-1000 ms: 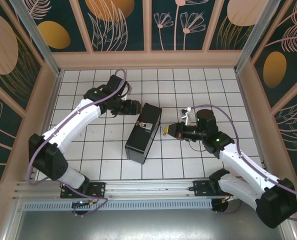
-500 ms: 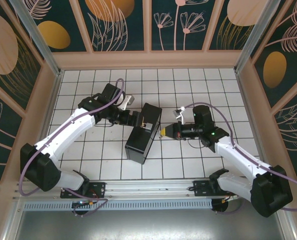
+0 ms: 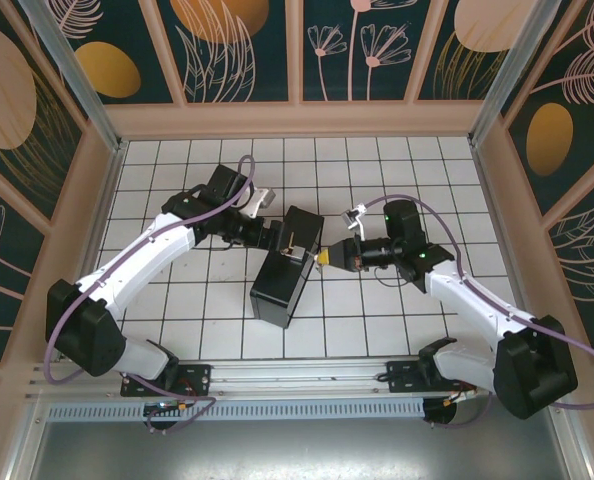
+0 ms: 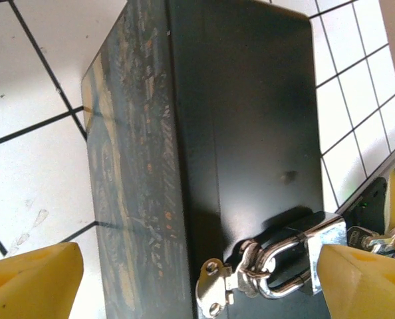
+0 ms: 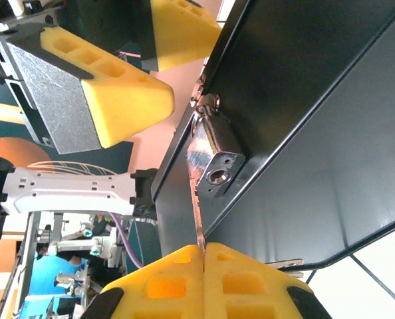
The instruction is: Unlock the padlock with the key
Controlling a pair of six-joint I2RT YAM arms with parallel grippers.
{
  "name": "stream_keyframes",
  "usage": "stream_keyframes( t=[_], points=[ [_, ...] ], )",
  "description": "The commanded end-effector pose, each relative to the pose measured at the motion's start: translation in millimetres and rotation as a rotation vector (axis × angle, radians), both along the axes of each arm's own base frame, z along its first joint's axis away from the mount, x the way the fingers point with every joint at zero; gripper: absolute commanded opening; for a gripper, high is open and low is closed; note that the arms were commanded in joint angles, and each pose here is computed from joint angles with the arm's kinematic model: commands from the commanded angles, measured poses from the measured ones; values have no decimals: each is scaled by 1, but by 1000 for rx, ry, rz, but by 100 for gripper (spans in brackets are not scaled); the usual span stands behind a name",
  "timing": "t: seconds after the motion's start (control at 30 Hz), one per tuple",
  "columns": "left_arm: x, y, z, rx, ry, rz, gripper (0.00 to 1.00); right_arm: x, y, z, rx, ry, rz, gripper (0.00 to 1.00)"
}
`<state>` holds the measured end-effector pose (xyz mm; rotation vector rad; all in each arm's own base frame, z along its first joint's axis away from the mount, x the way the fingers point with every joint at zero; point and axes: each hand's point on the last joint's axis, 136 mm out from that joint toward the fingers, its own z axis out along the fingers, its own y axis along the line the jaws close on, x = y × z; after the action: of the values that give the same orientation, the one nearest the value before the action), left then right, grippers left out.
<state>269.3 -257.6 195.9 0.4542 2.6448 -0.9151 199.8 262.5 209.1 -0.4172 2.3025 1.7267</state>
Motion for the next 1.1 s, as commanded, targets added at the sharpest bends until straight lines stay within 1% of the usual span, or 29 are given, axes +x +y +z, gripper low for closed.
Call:
stream_keyframes(
  t=[0.0,0.33,0.87,1.07],
  points=[
    [1,-9,15,-51,-33,-30,91,-3,1,4,28,-31,42,3],
    [1,-8,4,-24,-40,-35,91,-3,2,-10,38,34,66,3],
    [-2,-6,-10,14,-47,-59,90,2,4,-12,50,46,71,2],
    [-2,-6,-9,8,-50,-60,89,3,6,-12,58,47,81,2]
  ],
)
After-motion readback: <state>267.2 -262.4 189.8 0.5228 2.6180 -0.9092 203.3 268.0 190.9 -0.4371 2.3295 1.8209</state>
